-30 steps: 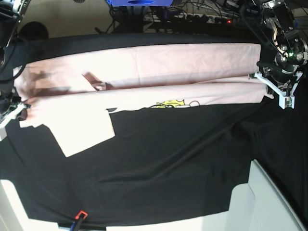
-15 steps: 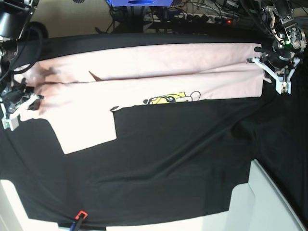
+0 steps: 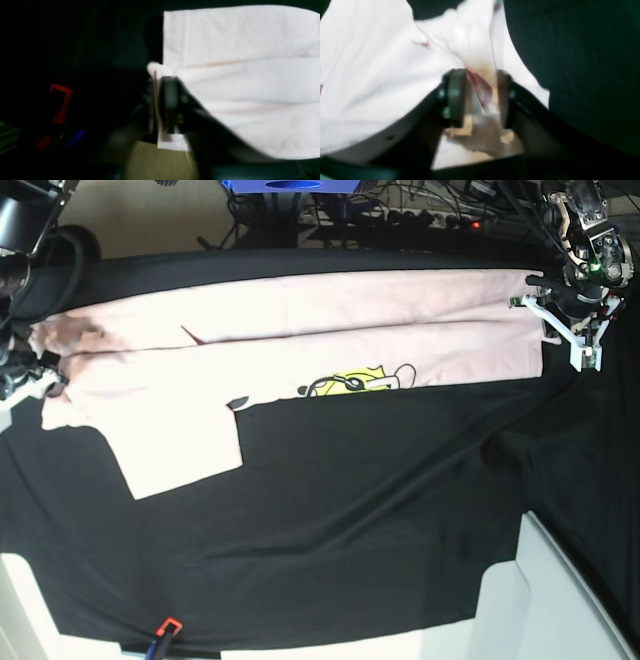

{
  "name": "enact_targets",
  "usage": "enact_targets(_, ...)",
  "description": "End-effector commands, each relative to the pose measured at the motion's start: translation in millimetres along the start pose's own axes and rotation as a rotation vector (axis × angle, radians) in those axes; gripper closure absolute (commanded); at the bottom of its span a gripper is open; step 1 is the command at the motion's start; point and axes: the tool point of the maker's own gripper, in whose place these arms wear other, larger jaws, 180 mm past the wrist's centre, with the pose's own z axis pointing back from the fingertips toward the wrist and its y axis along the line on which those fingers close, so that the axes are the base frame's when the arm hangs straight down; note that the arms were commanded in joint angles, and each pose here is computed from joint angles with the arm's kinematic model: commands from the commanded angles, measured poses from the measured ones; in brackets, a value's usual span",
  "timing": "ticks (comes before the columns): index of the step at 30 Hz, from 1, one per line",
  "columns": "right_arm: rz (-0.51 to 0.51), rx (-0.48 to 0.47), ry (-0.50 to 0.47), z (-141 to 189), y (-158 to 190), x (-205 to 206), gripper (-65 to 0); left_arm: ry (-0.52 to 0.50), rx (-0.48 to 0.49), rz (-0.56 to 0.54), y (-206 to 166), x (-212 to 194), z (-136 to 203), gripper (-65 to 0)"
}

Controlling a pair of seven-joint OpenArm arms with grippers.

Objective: Fold the T-shirt properly
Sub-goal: 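Open both grippers and raise them off the shirt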

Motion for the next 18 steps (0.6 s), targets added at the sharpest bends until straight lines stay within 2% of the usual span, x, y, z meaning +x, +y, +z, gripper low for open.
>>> enact_targets(1, -0.003, -0.011, -0.051, 8.8, -8.4, 19.4, -25.8, -0.029, 0.025, -0.008, 10.3, 8.3, 4.8, -18.6)
enact_targets(3, -0.032, -0.023, -0.041, 13.0, -16.5, 17.9, -30.2, -0.024, 0.026, -0.009, 11.3, 5.9, 5.4, -26.7)
enact_targets(4, -0.039, -0.026, -0.042, 14.7, -19.4, 17.9, -30.2, -0.032, 0.032, -0.009, 13.5, 8.7, 6.6, -28.6)
enact_targets(7, -0.049, -0.032, -0.059, 18.0, -23.3, 22.1, -29.2, -0.066, 0.101, 0.033, 42.5, 16.7, 17.0, -29.2)
enact_targets(9, -0.013, -0.033, -0.098, 25.3, -17.5, 36.6, -29.2, -0.102, 0.155, 0.068, 63.6, 26.6, 25.5, -29.4)
enact_targets(14, 0.191, 0.037, -0.185, 30.3, 41.6, 91.6, -30.3, -0.148, 0.248, 0.089, 97.3, 38.4, 44.3, -29.2)
enact_targets(16, 0.247, 0.083, -0.155, 15.1, 67.2, 105.5, -34.2, -0.150, 0.260, 0.094, 102.5, 37.9, 47.0, -29.1)
enact_targets(18, 0.262, 0.133, -0.117, -5.1, 90.9, 115.8, -39.3, -0.138, 0.276, 0.102, 108.1, 30.4, 50.8, -29.1)
